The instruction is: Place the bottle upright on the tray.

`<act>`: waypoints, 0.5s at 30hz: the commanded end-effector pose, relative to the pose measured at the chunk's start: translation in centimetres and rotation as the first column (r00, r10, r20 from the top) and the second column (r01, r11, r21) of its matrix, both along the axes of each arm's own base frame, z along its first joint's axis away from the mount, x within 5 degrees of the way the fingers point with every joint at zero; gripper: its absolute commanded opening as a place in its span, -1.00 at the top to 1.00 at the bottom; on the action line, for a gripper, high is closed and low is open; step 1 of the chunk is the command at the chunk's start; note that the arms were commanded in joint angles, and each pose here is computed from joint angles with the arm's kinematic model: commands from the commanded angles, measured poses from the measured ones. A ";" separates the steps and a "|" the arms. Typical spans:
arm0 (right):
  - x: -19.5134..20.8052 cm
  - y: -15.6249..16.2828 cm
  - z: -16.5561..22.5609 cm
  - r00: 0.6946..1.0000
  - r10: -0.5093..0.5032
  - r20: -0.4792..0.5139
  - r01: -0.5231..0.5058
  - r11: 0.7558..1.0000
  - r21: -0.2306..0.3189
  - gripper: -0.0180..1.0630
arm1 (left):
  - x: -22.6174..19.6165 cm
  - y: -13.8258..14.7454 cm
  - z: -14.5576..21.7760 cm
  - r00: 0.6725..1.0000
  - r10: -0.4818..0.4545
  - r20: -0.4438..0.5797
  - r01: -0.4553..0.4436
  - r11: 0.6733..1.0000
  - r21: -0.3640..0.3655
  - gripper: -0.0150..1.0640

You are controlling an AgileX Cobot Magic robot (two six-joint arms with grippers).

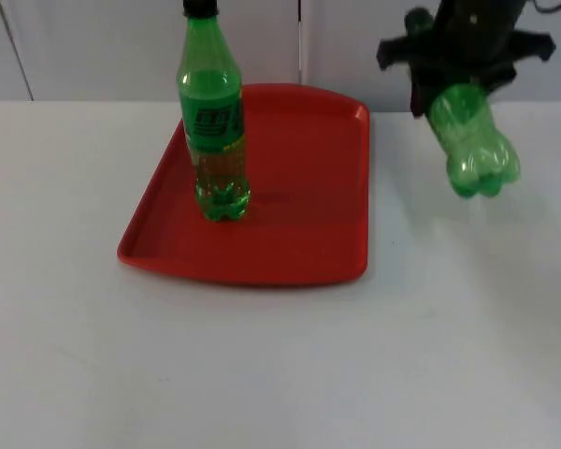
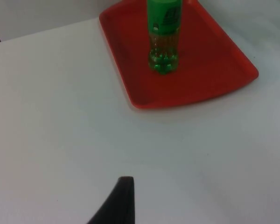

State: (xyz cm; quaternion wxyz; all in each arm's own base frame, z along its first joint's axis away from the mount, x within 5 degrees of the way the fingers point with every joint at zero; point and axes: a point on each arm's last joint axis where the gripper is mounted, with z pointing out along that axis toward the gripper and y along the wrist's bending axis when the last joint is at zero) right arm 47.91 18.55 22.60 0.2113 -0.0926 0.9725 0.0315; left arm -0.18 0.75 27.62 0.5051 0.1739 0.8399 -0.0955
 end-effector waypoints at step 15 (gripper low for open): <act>-6.6 0.1 17.0 0.905 0.112 0.410 -0.146 0.988 0.053 0.97 | 0.0 0.0 -0.1 1.000 -0.002 0.003 0.002 1.000 0.005 -0.98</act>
